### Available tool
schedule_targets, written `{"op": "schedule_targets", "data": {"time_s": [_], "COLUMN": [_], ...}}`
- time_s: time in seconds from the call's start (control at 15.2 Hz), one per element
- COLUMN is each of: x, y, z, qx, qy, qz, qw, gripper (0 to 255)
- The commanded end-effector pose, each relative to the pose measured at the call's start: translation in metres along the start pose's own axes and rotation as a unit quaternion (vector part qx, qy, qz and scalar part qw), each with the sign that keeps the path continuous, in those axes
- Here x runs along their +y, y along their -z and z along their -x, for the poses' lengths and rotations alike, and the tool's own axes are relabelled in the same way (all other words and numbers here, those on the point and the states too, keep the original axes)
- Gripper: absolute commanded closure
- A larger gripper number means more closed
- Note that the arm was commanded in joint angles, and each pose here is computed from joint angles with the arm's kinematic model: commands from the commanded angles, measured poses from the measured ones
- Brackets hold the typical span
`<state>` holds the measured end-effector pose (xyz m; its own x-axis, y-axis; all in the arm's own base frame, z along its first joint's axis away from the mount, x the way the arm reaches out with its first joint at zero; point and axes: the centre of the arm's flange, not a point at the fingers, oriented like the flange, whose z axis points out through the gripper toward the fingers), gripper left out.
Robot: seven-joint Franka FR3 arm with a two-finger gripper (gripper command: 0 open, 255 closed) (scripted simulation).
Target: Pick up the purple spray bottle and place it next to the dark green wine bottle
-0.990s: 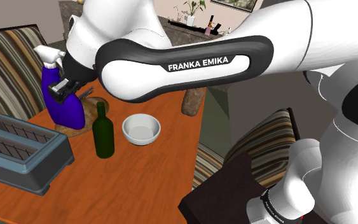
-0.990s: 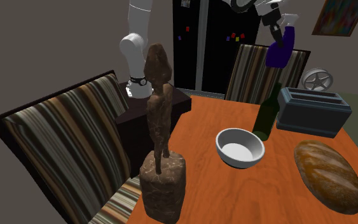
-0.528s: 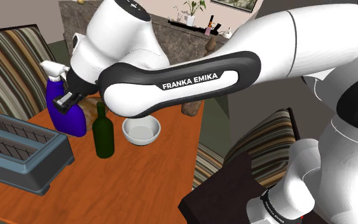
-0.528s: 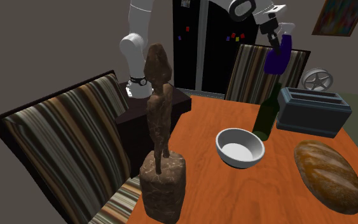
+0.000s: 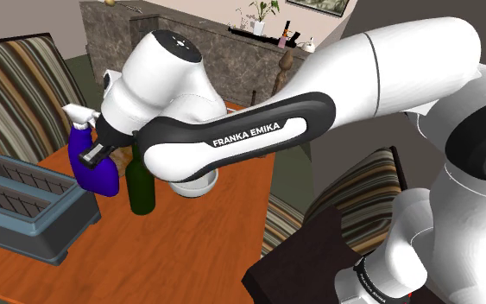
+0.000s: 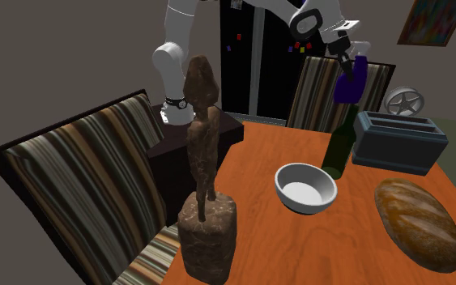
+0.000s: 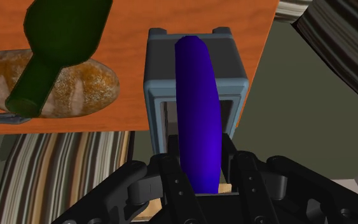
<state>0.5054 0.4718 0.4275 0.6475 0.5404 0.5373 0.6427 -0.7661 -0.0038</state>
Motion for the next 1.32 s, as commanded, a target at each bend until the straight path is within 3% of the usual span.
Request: {"op": "schedule_targets", "data": {"time_s": [0.0,1.25], "x": [0.0,0.0], "y": [-0.01,-0.094], "z": [0.006,0.06], "qx": [0.0,0.0], "qy": [0.0,0.0], "qz": [0.0,0.0], "qw": [1.0,1.0], "gripper": [255,255]}}
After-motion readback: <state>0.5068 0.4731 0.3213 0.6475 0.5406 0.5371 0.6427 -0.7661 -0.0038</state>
